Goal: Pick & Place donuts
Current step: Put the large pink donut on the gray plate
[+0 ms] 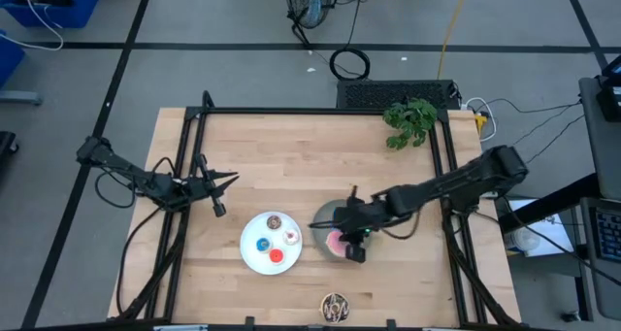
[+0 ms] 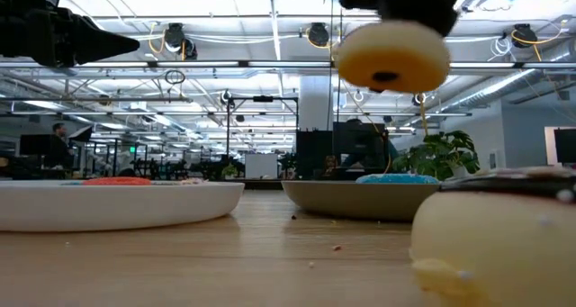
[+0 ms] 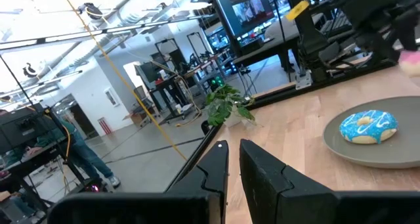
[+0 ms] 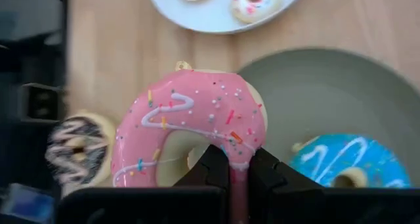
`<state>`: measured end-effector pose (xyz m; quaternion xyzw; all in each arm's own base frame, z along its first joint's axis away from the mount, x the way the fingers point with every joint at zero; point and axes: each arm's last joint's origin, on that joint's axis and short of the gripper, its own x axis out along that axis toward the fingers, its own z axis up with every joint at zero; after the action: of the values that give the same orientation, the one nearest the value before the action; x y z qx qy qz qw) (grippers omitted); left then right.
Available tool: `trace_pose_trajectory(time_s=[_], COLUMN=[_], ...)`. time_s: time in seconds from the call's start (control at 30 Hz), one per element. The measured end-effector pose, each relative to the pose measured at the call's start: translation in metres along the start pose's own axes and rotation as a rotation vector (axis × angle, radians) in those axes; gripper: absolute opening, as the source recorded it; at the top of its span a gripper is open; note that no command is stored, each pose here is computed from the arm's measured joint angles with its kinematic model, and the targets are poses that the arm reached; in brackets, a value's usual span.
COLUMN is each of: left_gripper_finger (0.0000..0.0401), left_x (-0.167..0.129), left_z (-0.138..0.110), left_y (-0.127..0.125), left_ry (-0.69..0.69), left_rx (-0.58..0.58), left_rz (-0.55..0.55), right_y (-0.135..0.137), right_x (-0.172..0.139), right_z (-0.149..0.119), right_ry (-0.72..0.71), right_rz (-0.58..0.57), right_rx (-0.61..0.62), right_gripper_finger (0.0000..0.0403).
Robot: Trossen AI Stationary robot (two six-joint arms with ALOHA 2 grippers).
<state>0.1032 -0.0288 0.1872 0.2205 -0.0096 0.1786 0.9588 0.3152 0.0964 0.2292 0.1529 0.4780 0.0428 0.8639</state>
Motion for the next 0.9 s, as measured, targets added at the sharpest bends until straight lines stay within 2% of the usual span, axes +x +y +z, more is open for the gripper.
trace_pose_trajectory(time_s=[0.1, 0.23, 0.5, 0.9], left_gripper_finger=[0.0047, 0.0047, 0.0047, 0.0047], left_x=[0.000, 0.000, 0.000, 0.000], left_z=[0.000, 0.000, 0.000, -0.001], left_y=[0.000, 0.000, 0.000, -0.001], left_ry=[0.001, 0.001, 0.002, 0.009], left_rx=[0.001, 0.004, 0.005, 0.016], left_rz=[0.000, 0.000, -0.001, -0.005], right_y=[-0.003, -0.008, -0.032, -0.040], right_x=[0.012, 0.031, 0.057, 0.083], right_z=[0.014, 0.025, 0.027, 0.021], right_ry=[0.043, 0.033, 0.070, 0.113], right_rz=[-0.034, -0.015, -0.066, -0.081], right_rx=[-0.008, -0.035, 0.017, 0.029], right_gripper_finger=[0.0008, 0.0008, 0.0008, 0.0008])
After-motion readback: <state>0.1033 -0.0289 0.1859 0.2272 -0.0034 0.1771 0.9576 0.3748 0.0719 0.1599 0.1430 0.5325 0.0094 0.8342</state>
